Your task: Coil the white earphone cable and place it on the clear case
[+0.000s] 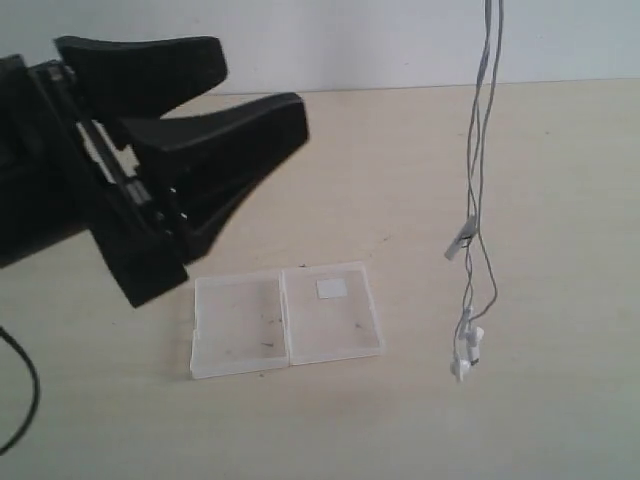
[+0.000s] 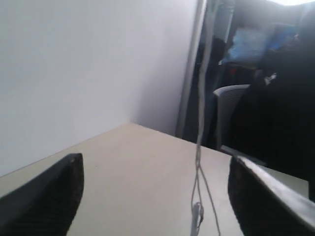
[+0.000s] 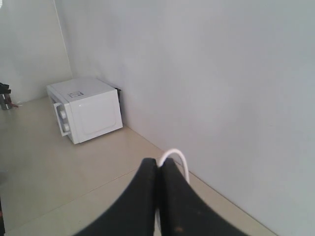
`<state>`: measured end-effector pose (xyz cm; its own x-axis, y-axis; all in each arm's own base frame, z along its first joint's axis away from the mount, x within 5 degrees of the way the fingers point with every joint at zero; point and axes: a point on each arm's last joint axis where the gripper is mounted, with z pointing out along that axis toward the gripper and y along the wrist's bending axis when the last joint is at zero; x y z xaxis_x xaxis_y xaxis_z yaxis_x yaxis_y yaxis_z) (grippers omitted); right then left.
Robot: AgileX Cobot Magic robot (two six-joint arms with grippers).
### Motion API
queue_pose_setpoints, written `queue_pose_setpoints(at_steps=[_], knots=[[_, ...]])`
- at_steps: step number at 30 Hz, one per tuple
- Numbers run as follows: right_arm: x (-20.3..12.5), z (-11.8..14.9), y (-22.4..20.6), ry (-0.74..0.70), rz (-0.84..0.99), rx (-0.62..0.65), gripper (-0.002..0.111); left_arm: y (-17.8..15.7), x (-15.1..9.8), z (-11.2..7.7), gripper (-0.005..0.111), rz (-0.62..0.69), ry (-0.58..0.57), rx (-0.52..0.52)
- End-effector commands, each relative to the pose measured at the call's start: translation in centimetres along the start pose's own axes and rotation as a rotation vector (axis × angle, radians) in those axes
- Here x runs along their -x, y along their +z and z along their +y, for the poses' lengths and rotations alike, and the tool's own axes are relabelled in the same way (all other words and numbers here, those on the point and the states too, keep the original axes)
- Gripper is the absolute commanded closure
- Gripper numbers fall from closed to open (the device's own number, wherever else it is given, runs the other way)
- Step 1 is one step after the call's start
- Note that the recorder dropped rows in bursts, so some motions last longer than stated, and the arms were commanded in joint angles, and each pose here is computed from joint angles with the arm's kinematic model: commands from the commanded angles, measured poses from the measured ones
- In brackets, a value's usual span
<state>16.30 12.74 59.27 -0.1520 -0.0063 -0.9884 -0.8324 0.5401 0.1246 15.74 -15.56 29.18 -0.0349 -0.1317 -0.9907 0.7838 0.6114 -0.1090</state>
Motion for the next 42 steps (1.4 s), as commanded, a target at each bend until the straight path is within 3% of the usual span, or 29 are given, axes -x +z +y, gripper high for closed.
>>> queue_pose_setpoints(at_steps=[1,10,21,28,32,34,40,42], knots=[[0.5,0.0,-0.1,-0.008,-0.047,-0.010,0.108,2.2,-1.0,-0.2,0.028,-0.042,-0.016,-0.079],[0.4,0.0,-0.1,-0.009,-0.039,-0.007,0.108,7.4,-1.3,0.3,0.028,-0.096,0.011,-0.151],[0.3,0.0,-0.1,-0.010,-0.025,-0.004,0.108,10.4,-0.7,1.3,0.029,-0.129,-0.018,-0.104],[0.3,0.0,-0.1,-0.011,-0.025,-0.004,0.108,10.5,-1.2,1.1,0.057,-0.084,0.014,-0.128],[0.3,0.0,-0.1,-0.011,-0.025,-0.004,0.108,10.5,-1.2,1.1,0.068,-0.084,0.008,-0.129],[0.3,0.0,-0.1,-0.011,-0.025,-0.004,0.108,10.5,-1.2,1.1,0.066,-0.082,0.013,-0.134],[0.3,0.0,-0.1,-0.011,-0.025,-0.004,0.108,10.4,-1.4,0.6,0.037,-0.066,0.036,-0.190],[0.3,0.0,-0.1,-0.011,-0.025,-0.004,0.108,10.4,-1.5,0.5,0.035,-0.060,0.029,-0.200]])
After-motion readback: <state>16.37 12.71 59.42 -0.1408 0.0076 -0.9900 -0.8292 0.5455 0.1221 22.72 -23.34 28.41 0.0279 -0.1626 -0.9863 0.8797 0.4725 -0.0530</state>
